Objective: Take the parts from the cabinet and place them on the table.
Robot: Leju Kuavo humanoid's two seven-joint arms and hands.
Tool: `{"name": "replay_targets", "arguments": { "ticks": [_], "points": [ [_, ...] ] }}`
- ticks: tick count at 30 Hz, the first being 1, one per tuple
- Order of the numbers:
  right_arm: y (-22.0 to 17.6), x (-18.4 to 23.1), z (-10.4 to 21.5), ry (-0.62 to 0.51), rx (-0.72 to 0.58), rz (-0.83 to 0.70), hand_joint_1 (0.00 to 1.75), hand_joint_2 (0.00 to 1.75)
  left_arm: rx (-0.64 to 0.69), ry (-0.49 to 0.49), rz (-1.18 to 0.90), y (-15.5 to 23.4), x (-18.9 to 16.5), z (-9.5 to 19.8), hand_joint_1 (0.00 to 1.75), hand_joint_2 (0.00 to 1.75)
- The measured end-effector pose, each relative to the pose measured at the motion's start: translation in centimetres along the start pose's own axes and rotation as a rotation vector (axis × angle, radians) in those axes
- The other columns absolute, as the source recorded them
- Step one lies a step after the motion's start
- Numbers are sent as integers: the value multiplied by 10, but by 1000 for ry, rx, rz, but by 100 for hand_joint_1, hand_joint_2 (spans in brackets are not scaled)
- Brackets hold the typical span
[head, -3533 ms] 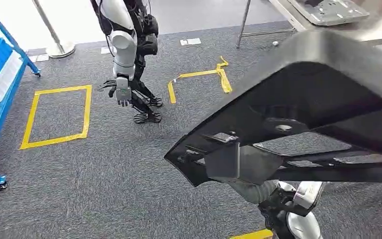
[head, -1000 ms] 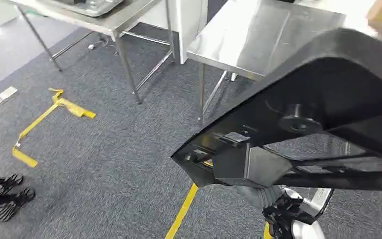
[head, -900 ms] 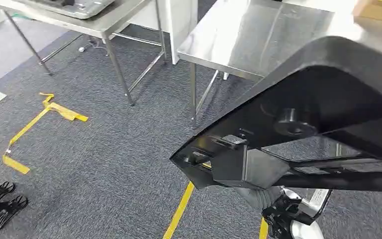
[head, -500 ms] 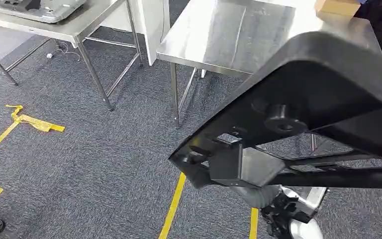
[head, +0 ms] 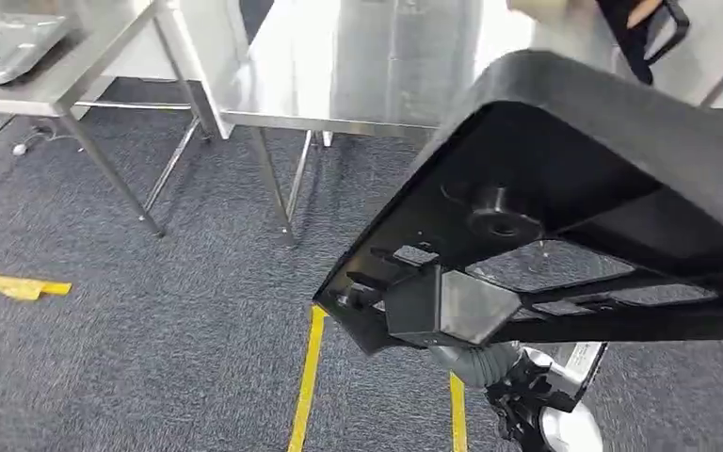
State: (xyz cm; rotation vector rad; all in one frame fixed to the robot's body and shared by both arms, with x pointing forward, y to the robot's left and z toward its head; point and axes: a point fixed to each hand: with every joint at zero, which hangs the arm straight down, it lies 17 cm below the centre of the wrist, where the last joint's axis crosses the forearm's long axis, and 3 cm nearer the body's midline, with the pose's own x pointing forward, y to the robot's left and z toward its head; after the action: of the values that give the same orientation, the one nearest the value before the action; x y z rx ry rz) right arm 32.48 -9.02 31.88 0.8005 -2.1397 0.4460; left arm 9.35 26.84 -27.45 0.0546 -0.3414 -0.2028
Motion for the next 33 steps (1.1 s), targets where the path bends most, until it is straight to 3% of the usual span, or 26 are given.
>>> {"name": "replay_targets", "arguments": {
  "ticks": [33],
  "points": [
    [7, -5, 4, 22, -12, -8, 175, 175, 63, -18, -12, 9, -3, 0, 0, 175]
  ]
}}
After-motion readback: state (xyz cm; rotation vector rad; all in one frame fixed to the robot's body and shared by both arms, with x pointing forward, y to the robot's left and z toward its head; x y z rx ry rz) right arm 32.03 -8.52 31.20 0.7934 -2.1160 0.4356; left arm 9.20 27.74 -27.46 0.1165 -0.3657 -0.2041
